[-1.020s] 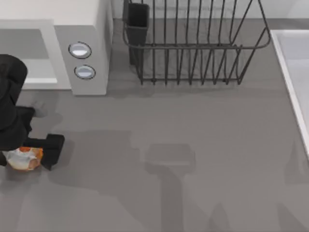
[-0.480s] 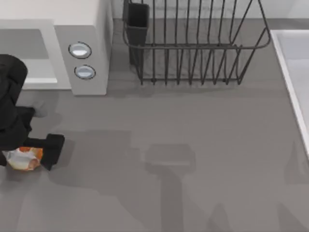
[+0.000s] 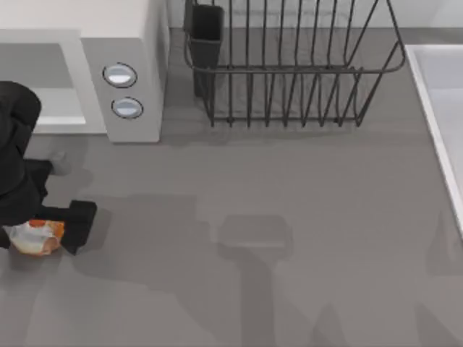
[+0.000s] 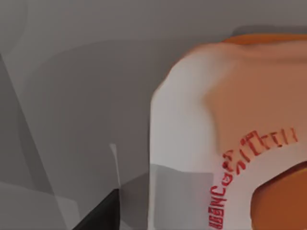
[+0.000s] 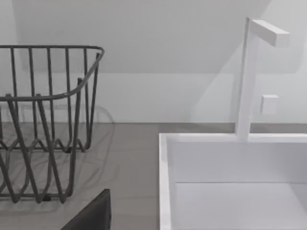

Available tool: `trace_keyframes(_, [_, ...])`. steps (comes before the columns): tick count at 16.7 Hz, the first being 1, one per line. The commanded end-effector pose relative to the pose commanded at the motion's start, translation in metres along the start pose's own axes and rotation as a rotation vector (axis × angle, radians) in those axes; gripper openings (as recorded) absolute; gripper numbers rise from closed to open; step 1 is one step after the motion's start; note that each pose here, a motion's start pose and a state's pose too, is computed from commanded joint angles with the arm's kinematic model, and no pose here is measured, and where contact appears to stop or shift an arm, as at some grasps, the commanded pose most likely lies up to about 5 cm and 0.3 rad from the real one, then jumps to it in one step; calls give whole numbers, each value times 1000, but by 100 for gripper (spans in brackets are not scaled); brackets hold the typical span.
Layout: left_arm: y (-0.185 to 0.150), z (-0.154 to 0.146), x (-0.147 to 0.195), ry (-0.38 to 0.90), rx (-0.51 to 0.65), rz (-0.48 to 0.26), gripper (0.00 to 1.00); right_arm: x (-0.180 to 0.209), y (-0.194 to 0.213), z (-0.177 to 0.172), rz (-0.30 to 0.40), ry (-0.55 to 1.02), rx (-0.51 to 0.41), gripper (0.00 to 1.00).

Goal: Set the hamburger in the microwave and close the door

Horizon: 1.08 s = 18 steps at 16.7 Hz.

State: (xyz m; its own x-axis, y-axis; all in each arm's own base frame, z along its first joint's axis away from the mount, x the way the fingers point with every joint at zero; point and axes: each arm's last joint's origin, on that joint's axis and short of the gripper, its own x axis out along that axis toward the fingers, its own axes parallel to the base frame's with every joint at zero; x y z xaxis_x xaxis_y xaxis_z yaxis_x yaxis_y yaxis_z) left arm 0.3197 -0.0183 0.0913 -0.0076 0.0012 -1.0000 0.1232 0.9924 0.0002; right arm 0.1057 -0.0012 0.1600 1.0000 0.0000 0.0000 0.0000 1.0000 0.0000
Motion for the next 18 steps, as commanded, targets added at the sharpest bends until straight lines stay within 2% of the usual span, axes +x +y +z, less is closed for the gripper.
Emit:
trace_keyframes(5, [0, 0, 0, 0, 0, 0, 0, 0, 0, 0, 0, 0, 0, 100])
trace_keyframes(6, [-2, -13, -22, 24, 2, 0, 0, 0, 0, 0, 0, 0, 0, 100])
trace_keyframes(9, [-2, -10, -31, 22, 2, 0, 0, 0, 0, 0, 0, 0, 0, 100])
trace_keyframes(18, [-2, -9, -89, 34, 2, 0, 0, 0, 0, 0, 0, 0, 0, 100])
